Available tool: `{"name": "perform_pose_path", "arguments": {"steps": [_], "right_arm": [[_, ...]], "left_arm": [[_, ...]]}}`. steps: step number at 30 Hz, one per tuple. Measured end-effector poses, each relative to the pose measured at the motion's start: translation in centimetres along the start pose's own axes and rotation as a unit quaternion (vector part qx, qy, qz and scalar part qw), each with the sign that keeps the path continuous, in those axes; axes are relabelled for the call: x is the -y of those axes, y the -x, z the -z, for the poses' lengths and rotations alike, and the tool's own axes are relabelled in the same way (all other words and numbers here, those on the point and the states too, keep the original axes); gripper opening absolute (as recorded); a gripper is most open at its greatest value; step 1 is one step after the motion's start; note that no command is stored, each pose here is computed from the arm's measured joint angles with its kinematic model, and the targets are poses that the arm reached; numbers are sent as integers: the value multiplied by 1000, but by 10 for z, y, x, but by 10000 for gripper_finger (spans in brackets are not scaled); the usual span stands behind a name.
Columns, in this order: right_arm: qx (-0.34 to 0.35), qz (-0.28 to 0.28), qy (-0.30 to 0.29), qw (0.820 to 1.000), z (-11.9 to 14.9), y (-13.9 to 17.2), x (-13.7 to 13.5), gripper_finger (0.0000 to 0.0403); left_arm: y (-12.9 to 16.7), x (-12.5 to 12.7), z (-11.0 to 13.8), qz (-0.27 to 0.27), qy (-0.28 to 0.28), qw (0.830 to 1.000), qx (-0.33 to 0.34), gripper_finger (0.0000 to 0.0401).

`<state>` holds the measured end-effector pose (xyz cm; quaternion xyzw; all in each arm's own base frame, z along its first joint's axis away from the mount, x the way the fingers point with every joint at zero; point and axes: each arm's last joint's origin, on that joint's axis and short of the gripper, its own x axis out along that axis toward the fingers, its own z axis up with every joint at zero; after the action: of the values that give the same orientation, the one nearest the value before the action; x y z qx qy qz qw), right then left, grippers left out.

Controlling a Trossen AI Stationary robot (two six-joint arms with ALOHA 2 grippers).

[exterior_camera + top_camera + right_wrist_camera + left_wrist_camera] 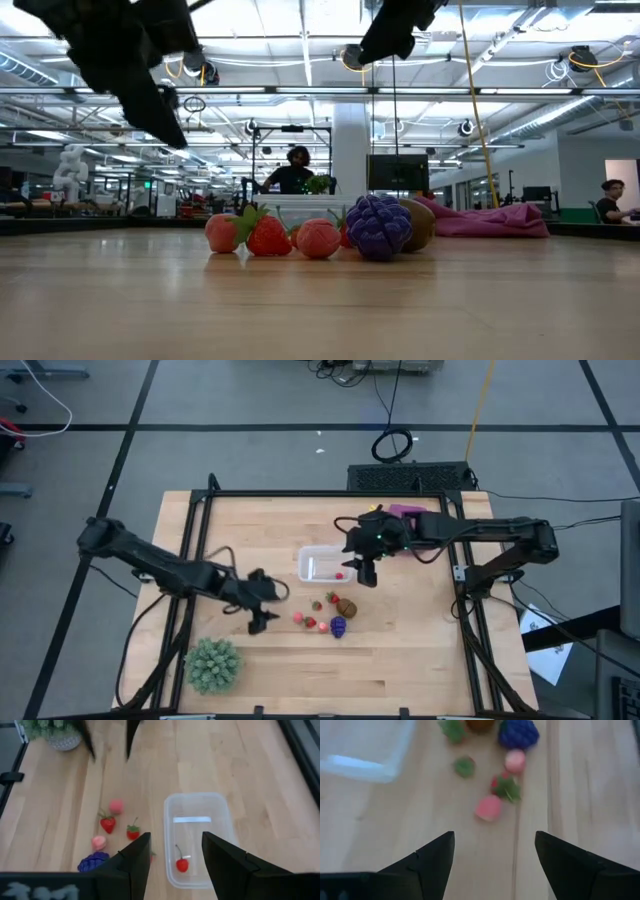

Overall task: Pick and placing Produce into tupperware
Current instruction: Put the left peach into the transparent bin

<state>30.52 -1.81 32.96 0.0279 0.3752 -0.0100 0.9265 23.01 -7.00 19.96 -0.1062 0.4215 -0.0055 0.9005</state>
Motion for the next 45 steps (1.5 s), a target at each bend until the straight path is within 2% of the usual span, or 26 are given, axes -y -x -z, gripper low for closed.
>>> {"name": "perform_pose_path", "arguments": {"steps": [3, 7, 15, 19, 28, 38, 45], "right_arm": [[-1, 0, 0, 1000, 0, -1, 0, 169], [-4, 0, 1, 1000, 0, -4, 0, 169], [-6, 0, 4, 1000, 1, -5, 0, 169], [-5, -1, 10, 1000, 1, -5, 0, 169], [-4, -1, 17, 1000, 0, -5, 0, 169], [4, -1, 17, 1000, -1, -5, 0, 169], [15, -1, 28, 1000, -3, -5, 0, 169]], "left_arm": [[-23, 7, 3, 8, -31, 999, -17, 280], [-42, 6, 4, -7, -38, 998, -46, 280], [-62, -3, -7, -25, -63, 996, -52, 280], [-70, -8, -13, -17, -54, 998, -30, 280], [-83, -12, -12, 3, -38, 999, -37, 280], [-96, -14, -4, -7, -35, 998, -55, 280], [-98, -14, -5, -14, -34, 998, -44, 280]]}}
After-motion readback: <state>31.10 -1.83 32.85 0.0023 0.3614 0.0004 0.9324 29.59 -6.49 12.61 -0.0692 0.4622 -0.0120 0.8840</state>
